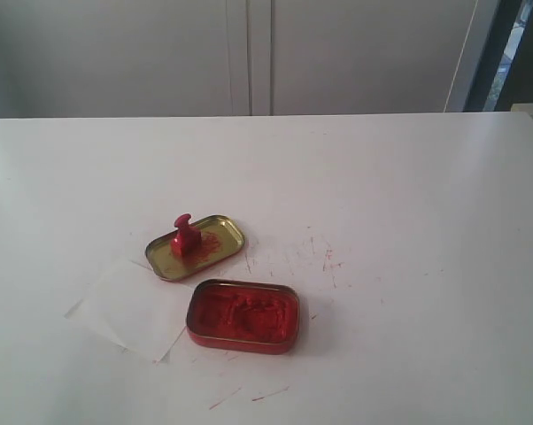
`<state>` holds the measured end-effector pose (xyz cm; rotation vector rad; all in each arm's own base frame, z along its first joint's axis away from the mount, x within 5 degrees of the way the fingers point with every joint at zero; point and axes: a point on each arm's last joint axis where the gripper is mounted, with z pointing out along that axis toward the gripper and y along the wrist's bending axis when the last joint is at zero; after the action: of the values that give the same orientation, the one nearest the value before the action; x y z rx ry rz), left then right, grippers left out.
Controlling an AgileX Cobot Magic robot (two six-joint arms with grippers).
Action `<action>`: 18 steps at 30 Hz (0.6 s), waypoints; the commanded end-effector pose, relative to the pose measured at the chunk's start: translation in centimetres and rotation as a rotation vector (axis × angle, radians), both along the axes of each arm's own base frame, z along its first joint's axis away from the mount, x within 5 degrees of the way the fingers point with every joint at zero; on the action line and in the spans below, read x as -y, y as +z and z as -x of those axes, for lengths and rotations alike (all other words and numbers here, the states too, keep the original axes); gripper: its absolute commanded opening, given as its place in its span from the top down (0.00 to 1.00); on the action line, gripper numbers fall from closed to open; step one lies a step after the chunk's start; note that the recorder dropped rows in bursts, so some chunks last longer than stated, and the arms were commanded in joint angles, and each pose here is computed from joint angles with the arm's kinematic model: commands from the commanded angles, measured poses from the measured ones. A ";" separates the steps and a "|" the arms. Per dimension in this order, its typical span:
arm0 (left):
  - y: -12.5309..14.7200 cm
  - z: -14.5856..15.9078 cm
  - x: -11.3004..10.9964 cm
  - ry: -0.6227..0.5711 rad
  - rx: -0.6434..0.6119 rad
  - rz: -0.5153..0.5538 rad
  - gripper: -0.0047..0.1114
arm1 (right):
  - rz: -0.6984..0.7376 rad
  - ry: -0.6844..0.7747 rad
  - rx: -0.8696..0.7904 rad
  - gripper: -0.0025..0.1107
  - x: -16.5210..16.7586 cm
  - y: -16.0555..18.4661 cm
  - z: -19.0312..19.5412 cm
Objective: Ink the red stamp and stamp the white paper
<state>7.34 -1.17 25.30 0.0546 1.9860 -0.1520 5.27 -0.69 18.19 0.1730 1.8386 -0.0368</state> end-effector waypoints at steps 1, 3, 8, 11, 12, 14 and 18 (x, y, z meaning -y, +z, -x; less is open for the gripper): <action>2.1 -1.1 0.3 -0.057 -0.109 -0.050 0.96 | 0.005 0.005 0.013 0.98 0.0 0.0 0.0; 3.0 -1.9 0.4 -0.082 -0.179 -0.069 0.96 | 0.005 0.005 0.013 0.98 0.0 0.0 0.0; 3.8 -4.4 0.7 -0.151 -0.351 -0.113 0.96 | 0.005 0.005 0.013 0.98 0.0 0.0 0.0; 3.8 -6.1 0.9 -0.177 -0.402 -0.124 0.96 | 0.005 0.005 0.013 0.98 0.0 0.0 0.0; 3.6 -6.8 0.9 -0.181 -0.427 -0.123 0.96 | 0.005 0.005 0.013 0.98 0.0 0.0 0.0; 3.1 -8.0 1.0 -0.185 -0.480 -0.121 0.96 | 0.005 0.005 0.013 0.98 0.0 0.0 0.0; 1.9 -10.6 1.4 -0.214 -0.581 -0.124 0.96 | 0.005 0.005 0.013 0.98 0.0 0.0 0.0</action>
<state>16.60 -2.13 27.78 0.3090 2.5075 -0.1664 5.27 -0.69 18.19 0.1730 1.8386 -0.0368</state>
